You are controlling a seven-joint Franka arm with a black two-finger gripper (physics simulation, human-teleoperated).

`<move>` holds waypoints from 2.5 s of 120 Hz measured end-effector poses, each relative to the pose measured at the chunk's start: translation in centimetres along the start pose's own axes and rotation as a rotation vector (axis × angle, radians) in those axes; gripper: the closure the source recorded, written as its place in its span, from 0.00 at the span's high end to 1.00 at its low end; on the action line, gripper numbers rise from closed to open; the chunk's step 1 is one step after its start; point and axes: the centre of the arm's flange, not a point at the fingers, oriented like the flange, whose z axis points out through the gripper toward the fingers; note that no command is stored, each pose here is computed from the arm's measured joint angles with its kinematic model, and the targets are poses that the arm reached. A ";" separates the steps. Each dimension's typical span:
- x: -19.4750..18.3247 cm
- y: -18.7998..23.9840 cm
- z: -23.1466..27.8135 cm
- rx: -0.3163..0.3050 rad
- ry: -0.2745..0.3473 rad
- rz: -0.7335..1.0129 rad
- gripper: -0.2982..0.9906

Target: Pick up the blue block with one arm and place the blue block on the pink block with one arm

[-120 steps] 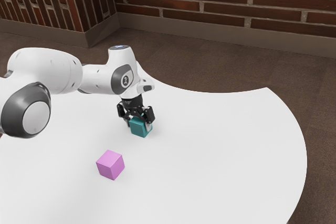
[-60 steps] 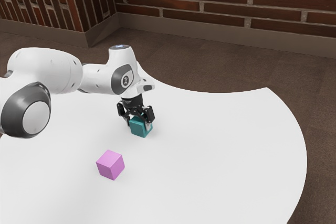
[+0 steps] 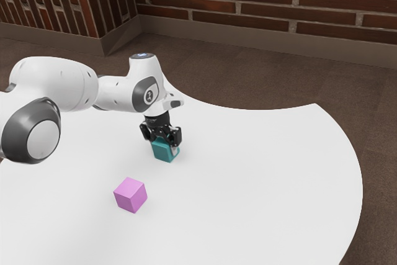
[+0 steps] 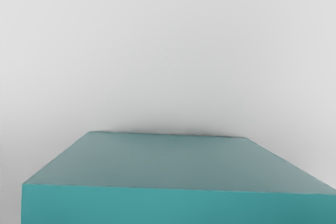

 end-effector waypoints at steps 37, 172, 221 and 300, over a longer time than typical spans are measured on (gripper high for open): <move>-0.5 0.3 -2.2 0.004 0.020 -0.008 0.51; -22.3 2.5 -7.0 0.053 0.065 0.011 0.51; -23.1 2.5 -6.4 0.052 0.056 -0.023 0.51; -22.2 2.3 -6.1 0.067 0.085 -0.036 0.50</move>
